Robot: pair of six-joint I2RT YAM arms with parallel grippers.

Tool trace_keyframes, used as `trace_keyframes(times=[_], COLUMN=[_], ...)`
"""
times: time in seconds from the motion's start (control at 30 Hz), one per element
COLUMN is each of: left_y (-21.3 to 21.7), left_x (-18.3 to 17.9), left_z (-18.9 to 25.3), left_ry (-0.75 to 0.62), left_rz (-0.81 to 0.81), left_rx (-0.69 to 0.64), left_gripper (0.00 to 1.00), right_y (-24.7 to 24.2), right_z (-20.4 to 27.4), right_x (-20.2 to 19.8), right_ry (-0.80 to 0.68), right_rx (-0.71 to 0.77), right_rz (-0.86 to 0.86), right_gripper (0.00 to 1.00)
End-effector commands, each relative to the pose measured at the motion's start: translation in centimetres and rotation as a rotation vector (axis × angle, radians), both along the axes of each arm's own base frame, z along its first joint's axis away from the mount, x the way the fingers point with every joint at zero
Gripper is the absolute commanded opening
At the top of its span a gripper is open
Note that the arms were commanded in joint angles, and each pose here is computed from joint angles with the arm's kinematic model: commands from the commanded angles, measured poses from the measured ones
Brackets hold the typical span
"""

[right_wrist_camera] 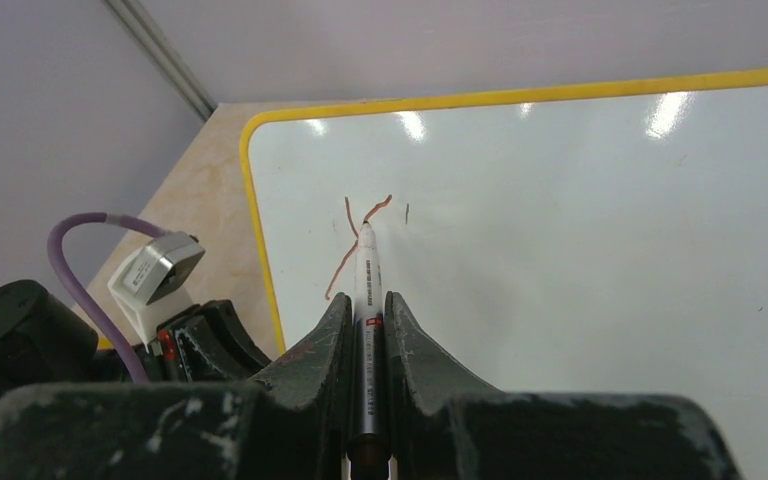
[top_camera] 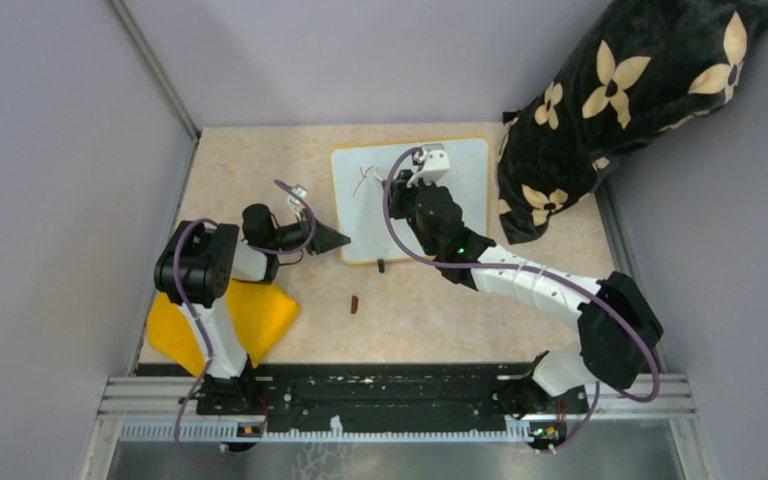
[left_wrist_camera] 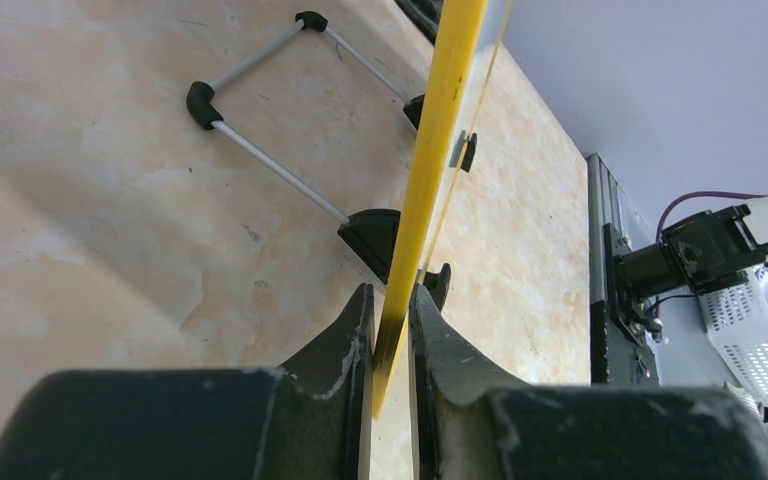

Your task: Write a sentence on the whiteboard

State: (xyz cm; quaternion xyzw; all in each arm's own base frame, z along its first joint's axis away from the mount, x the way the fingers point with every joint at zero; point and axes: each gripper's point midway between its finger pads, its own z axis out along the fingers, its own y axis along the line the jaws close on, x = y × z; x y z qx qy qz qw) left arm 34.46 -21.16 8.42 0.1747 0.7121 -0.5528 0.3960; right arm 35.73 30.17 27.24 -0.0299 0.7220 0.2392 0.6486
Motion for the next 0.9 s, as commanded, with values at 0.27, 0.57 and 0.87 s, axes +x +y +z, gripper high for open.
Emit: trace_keyframes(times=[0.27,0.57,0.87], left_y=[0.0,0.0,0.0], left_x=[-0.1,-0.1,-0.1], left_z=[-0.3,-0.1,-0.1], left_ry=[0.003,-0.002,-0.002], left_rz=[0.006,0.004,0.006], left_rx=[0.013,0.012,0.012], left_gripper=[0.00,0.00,0.00], right_y=[0.4,0.6,-0.2], right_z=[-0.5,-2.1,-3.4], right_x=[1.1,1.2,0.6], right_ry=[-0.001,0.033,0.060], right_rx=[-0.018,-0.041,-0.057], right_rz=[-0.002,0.000,-0.011], right_gripper=[0.00,0.00,0.00])
